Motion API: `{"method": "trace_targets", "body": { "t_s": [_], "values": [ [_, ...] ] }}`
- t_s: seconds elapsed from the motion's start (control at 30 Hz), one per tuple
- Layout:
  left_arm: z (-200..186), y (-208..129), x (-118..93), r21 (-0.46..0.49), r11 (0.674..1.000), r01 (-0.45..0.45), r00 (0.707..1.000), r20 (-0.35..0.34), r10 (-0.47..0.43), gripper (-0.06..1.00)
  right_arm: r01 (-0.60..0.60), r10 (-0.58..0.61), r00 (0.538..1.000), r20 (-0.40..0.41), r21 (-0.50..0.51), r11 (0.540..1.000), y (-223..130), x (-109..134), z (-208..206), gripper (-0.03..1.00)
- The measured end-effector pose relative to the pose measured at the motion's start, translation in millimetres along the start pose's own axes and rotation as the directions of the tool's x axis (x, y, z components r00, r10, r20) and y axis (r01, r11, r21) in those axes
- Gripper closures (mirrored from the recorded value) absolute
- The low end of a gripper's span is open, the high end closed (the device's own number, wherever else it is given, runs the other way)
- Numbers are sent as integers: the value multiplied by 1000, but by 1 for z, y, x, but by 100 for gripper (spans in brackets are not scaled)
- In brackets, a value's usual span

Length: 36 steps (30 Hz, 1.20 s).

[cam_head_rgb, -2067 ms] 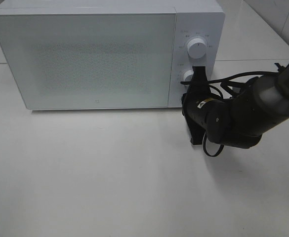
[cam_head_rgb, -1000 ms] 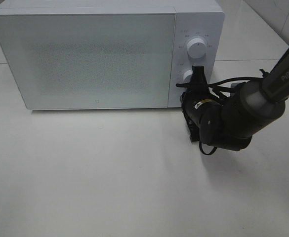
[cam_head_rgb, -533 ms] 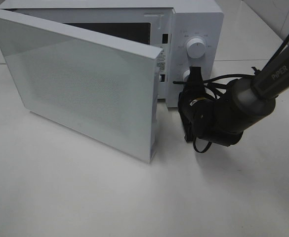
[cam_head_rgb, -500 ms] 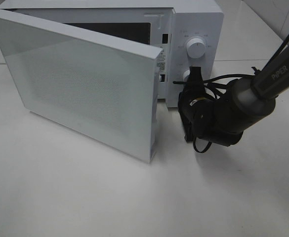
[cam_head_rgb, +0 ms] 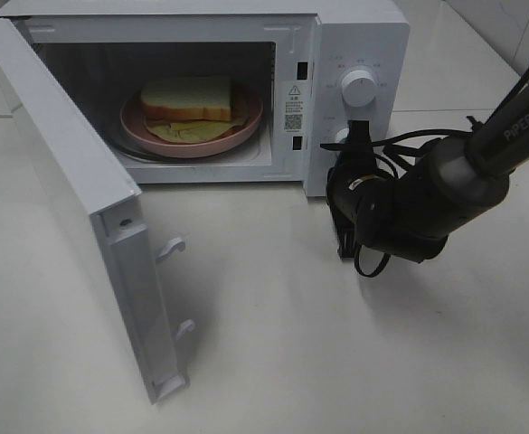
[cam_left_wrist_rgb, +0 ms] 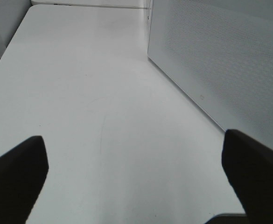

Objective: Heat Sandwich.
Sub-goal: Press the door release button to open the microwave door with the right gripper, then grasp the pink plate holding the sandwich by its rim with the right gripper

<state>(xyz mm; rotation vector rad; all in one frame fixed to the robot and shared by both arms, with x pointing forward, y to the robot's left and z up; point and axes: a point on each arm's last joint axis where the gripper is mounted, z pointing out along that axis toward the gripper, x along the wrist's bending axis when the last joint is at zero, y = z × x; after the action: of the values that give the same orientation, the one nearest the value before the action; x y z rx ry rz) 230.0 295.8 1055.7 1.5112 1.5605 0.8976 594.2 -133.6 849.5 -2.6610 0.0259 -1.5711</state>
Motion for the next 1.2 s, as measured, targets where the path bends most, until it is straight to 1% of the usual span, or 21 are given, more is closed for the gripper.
{"method": "trace_targets", "body": {
  "t_s": [0.27, 0.6, 0.67, 0.7, 0.73, 0.83, 0.87, 1.0, 1.07, 1.13, 1.2],
  "values": [
    [0, 0, 0, 0, 1000, 0, 1000, 0, 0, -1, -6, 3, 997, 71, 43, 999, 5, 10, -5, 96],
    [0, 0, 0, 0, 1000, 0, 1000, 0, 0, -1, 59, -63, 997, 51, 77, 995, 12, 13, -23, 96],
    [0, 0, 0, 0, 1000, 0, 1000, 0, 0, -1, 72, -76, 996, 39, 90, 993, 13, 12, -29, 96],
    [0, 0, 0, 0, 1000, 0, 1000, 0, 0, -1, 80, -81, 997, 5, 104, 991, 12, 14, -33, 96],
    [0, 0, 0, 0, 1000, 0, 1000, 0, 0, -1, 80, -80, 997, -5, 113, 990, 12, 15, -36, 96],
    [0, 0, 0, 0, 1000, 0, 1000, 0, 0, -1, 85, -85, 996, -8, 127, 988, 13, 15, -40, 96],
    [0, 0, 0, 0, 1000, 0, 1000, 0, 0, -1, 94, -96, 995, 8, 138, 986, 14, 12, -44, 96],
    [0, 0, 0, 0, 1000, 0, 1000, 0, 0, -1, 109, -115, 993, 32, 157, 982, 16, 13, -56, 96],
    [0, 0, 0, 0, 1000, 0, 1000, 0, 0, -1, 117, -123, 992, 29, 161, 980, 17, 15, -59, 96],
    [0, 0, 0, 0, 1000, 0, 1000, 0, 0, -1, 140, -147, 989, 31, 170, 975, 18, 19, -66, 96],
    [0, 0, 0, 0, 1000, 0, 1000, 0, 0, -1, 196, -211, 976, 59, 196, 961, 18, 23, -76, 96]
  ]
}}
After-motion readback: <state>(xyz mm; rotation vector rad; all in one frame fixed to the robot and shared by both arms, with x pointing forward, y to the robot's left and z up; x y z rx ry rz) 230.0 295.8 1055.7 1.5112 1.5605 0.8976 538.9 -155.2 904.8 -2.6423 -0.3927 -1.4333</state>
